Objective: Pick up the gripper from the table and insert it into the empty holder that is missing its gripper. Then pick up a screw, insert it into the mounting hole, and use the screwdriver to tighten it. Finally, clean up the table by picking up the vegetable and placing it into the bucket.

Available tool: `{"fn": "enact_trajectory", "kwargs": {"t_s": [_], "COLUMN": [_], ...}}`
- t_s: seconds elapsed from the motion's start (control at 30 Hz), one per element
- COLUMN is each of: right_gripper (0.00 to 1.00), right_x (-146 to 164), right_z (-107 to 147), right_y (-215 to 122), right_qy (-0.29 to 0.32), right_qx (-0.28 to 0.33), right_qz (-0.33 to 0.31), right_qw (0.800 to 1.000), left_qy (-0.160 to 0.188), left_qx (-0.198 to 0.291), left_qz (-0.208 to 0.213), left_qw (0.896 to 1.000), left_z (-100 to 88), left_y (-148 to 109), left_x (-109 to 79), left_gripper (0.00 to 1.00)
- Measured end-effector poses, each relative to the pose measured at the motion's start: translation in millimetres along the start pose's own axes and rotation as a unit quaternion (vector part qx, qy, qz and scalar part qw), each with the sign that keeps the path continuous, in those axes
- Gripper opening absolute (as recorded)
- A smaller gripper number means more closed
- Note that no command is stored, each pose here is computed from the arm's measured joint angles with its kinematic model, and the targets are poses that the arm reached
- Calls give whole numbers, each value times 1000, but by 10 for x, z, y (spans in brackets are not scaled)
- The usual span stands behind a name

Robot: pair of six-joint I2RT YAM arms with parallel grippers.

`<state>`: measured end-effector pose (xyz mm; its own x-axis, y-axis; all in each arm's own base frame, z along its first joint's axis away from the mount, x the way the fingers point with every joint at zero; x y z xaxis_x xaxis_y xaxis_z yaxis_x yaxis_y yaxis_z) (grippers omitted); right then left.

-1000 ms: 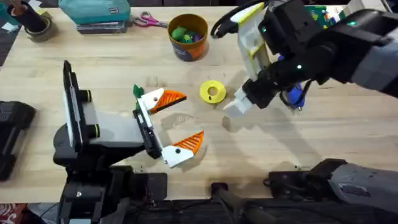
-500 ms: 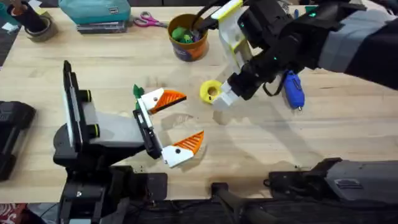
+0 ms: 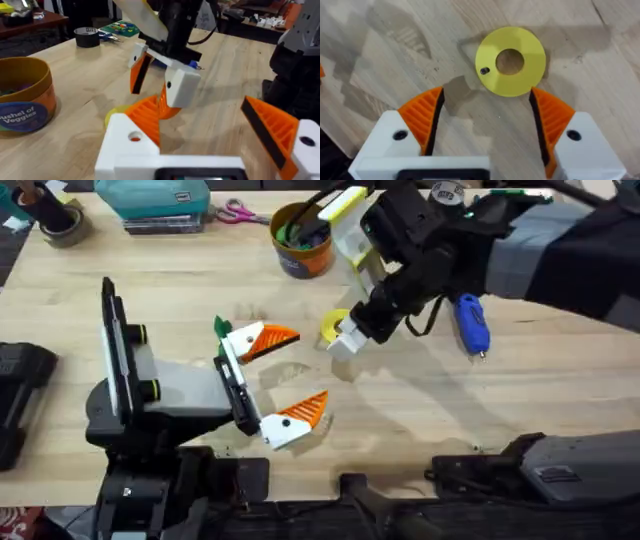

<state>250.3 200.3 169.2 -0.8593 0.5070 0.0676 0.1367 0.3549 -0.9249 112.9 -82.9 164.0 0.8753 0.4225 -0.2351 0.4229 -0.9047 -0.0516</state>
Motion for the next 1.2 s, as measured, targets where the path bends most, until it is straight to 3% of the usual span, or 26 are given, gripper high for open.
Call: {"fn": "enact_trajectory", "kwargs": {"t_s": [0.8, 1.2], "right_gripper": [902, 695], "right_x": [-62, -56], "right_z": [-84, -84], "right_y": [286, 420], "right_qy": [-13, -15], "right_qx": [10, 22], "right_qz": [24, 21], "right_qw": [1000, 999], "left_qy": [0, 0], "left_qx": [0, 0], "left_qz": [0, 0], "left_qw": [1000, 1000], "left_z": [0, 0], "left_y": [0, 0], "left_x": [0, 0], "left_gripper": [985, 986]}}
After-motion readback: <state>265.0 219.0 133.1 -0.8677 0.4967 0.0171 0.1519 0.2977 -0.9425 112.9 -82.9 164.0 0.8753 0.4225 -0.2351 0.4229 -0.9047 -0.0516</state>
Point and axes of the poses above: each hand's point on the last joint's axis, 136 mm out from that joint toward the fingers, its own y axis out along the fingers, its own x axis along the line the jaws close on, z = x × y, the point moved 8 cm from there along -y, back along the fingers, and after that the axes turned 9 degrees about -y, right-handed, at the moved point
